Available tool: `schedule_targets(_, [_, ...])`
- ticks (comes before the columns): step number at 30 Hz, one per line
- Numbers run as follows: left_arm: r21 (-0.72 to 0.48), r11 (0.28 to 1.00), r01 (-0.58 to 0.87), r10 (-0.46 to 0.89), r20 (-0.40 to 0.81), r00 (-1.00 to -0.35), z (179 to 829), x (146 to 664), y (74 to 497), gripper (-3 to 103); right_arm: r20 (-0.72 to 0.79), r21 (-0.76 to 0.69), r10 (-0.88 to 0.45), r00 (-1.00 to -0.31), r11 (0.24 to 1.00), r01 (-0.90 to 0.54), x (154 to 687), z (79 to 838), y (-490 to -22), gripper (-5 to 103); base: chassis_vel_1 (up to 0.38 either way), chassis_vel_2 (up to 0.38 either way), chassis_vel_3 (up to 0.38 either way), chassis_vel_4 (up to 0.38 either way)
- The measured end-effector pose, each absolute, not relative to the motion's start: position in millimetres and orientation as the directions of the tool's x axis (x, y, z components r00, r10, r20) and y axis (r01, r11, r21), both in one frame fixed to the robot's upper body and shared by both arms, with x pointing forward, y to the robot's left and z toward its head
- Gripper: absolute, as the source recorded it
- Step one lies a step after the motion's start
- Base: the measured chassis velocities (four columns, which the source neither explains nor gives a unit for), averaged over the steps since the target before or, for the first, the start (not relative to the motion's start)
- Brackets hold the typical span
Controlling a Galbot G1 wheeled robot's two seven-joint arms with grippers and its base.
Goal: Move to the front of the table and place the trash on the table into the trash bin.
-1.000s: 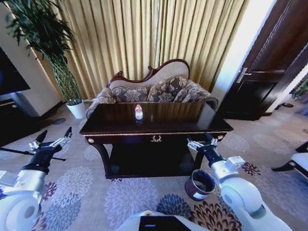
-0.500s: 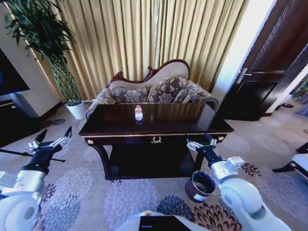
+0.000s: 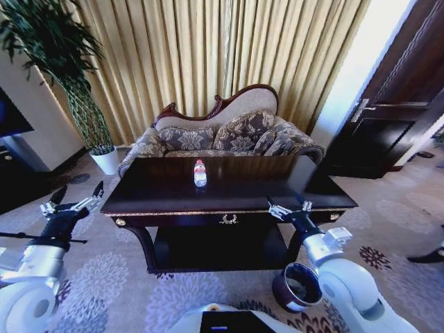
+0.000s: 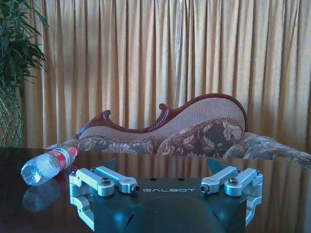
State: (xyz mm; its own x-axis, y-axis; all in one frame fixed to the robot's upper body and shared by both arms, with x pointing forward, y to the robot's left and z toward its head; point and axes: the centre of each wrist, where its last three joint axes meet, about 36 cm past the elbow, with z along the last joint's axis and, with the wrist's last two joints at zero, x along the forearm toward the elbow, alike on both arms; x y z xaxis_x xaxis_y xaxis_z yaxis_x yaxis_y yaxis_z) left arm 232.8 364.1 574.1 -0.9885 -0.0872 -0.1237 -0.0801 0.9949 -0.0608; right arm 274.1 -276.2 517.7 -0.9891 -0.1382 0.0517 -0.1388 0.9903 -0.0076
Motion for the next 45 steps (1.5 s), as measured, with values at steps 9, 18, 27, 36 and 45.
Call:
schedule_targets(9, [-0.059,0.993,-0.106,-0.112,-0.111,-0.987,574,237,365,100,0.045,-0.016,-0.137,-0.989,0.990,-0.138,280,525,-278,100,0.000,0.000,0.000,0.000])
schedule_targets(18, [-0.006,0.997,-0.077,-0.077,-0.116,-0.990,584,268,375,100,0.058,-0.001,-0.125,-0.990,0.992,-0.126,278,521,-277,100,0.000,0.000,0.000,0.000])
schedule_targets(27, [0.021,0.993,-0.113,-0.111,-0.076,-0.991,594,306,371,100,0.055,0.006,-0.118,-0.991,0.993,-0.118,279,521,-277,100,0.000,0.000,0.000,0.000])
schedule_targets(36, [0.056,0.995,-0.087,-0.086,-0.024,-0.996,596,364,336,100,0.061,0.018,-0.104,-0.993,0.995,-0.103,280,517,-279,100,0.000,0.000,0.000,0.000])
schedule_targets(45, [0.063,0.998,-0.030,-0.032,0.043,-0.999,576,424,297,100,0.062,0.044,-0.098,-0.993,0.995,-0.095,289,511,-282,100,0.000,0.000,0.000,0.000])
